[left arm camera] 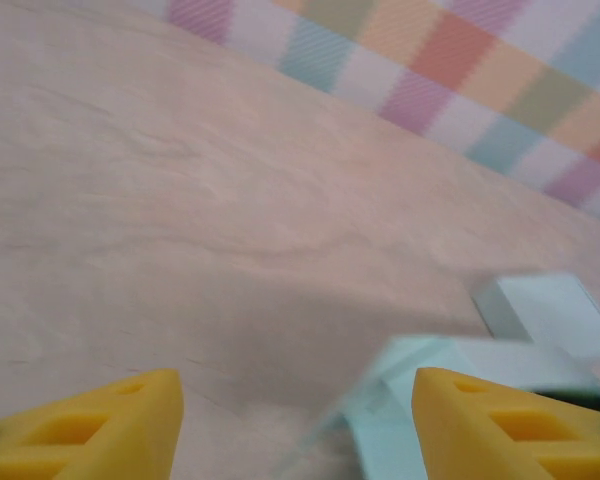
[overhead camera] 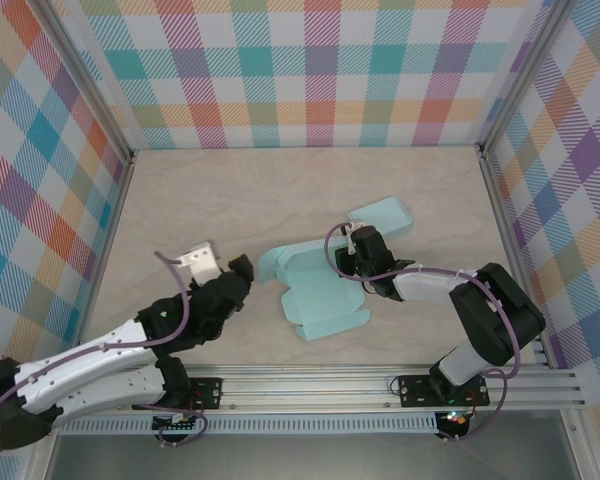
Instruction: Fold the paper box
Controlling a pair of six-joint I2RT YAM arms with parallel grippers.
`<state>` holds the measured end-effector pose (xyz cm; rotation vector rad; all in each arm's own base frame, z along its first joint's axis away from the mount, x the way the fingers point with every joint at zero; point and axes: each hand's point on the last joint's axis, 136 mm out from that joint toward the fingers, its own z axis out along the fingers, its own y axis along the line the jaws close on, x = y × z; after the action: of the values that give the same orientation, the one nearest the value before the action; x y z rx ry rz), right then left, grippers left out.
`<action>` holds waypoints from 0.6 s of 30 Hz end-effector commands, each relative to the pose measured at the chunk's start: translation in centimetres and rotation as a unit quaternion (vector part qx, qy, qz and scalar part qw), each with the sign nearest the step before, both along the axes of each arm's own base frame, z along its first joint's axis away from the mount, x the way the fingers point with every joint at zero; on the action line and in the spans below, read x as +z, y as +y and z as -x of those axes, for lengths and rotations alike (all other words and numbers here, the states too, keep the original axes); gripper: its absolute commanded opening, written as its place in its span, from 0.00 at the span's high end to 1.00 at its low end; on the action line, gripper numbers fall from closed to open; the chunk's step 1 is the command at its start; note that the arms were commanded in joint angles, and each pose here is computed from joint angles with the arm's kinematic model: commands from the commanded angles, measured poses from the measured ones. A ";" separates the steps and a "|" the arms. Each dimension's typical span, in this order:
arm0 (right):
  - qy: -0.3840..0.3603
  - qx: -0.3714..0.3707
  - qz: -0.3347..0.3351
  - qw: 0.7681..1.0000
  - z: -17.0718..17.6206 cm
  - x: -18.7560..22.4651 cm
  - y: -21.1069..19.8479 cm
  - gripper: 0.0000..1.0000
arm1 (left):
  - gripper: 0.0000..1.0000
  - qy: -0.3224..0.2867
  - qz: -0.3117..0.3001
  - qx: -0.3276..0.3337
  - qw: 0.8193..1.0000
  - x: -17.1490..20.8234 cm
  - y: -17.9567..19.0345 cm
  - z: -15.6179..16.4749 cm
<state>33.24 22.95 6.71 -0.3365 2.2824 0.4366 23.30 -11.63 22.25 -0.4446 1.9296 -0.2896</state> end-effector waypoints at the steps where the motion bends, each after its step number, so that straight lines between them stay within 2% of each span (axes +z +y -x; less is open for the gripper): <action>1: 0.001 0.009 -0.024 1.000 -0.2 0.6 1.2 1.00 | 0.39 0.019 -0.016 0.056 0.998 -2.7 3.7 0.1; 5: 0.008 0.010 -0.028 1.000 -0.1 0.4 1.4 1.00 | 0.39 0.047 0.007 0.044 0.998 -5.8 3.4 -0.5; 10: 0.012 0.011 -0.033 0.999 -0.1 0.4 1.6 1.00 | 0.37 0.081 -0.013 0.026 0.996 -8.5 2.1 -1.6; 18: 0.018 0.012 -0.032 0.999 -0.1 0.2 1.7 1.00 | 0.37 0.126 -0.060 -0.021 0.990 -11.1 -2.0 -5.5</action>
<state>32.78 23.52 5.85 -0.3309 2.3201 0.4868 26.68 -11.19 9.42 -0.4206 2.2195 -0.0596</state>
